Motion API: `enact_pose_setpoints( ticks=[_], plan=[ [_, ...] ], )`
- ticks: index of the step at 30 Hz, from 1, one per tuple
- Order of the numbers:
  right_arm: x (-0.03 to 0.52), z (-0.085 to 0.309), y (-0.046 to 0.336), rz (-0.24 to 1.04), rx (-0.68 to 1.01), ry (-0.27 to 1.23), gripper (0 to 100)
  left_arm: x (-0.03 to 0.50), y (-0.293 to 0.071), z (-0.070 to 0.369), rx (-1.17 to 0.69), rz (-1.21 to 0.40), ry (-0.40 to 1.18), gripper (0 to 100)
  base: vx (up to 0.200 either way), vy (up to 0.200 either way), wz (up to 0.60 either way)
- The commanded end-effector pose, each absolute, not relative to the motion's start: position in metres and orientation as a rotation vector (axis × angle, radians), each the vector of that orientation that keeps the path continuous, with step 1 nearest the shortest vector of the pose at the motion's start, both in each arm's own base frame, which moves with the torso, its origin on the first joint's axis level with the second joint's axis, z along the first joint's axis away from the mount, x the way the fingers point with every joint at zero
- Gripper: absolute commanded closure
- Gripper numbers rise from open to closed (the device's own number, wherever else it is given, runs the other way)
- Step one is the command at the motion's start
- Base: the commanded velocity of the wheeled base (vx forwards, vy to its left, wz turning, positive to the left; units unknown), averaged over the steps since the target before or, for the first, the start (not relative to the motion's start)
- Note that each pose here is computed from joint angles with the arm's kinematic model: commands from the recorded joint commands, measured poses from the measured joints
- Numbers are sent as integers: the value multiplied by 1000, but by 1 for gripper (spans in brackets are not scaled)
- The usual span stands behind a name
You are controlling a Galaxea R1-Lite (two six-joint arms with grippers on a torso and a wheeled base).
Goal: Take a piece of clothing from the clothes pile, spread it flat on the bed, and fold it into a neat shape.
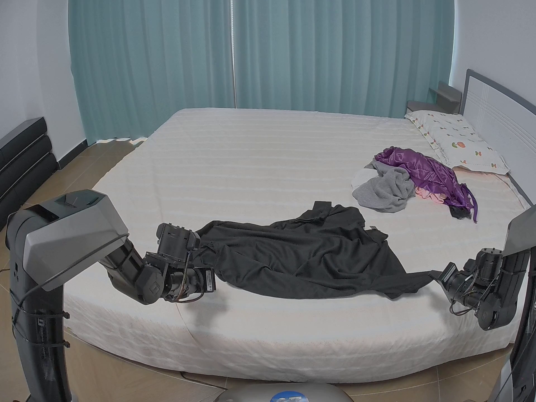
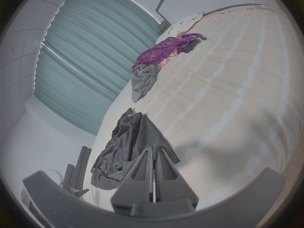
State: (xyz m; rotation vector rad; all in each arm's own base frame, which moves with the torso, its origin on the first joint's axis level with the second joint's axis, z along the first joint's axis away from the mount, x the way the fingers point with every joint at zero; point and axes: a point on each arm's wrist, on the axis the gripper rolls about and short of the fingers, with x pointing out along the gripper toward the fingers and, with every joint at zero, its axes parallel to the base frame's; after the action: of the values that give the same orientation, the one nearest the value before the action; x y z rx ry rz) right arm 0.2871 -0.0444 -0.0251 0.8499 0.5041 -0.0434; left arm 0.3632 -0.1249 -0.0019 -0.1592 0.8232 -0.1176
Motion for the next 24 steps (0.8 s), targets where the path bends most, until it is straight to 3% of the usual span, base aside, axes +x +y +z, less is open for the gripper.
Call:
enact_pose_setpoints(
  ticks=[1, 11, 12, 24],
  plan=[
    [287, -24, -44, -38, 847, 492, 100, 375, -135, -14, -176, -126, 827, 0, 0, 0, 0],
    [288, -24, -44, -35, 847, 494, 100, 411, -156, -50, -185, -139, 809, 0, 0, 0, 0],
    [287, -25, -44, -36, 847, 497, 100, 411, -157, -50, -185, -140, 807, 100, 0, 0, 0],
    [287, -24, -43, -36, 847, 497, 100, 403, -152, -30, -206, -114, 815, 100, 0, 0, 0]
  ],
)
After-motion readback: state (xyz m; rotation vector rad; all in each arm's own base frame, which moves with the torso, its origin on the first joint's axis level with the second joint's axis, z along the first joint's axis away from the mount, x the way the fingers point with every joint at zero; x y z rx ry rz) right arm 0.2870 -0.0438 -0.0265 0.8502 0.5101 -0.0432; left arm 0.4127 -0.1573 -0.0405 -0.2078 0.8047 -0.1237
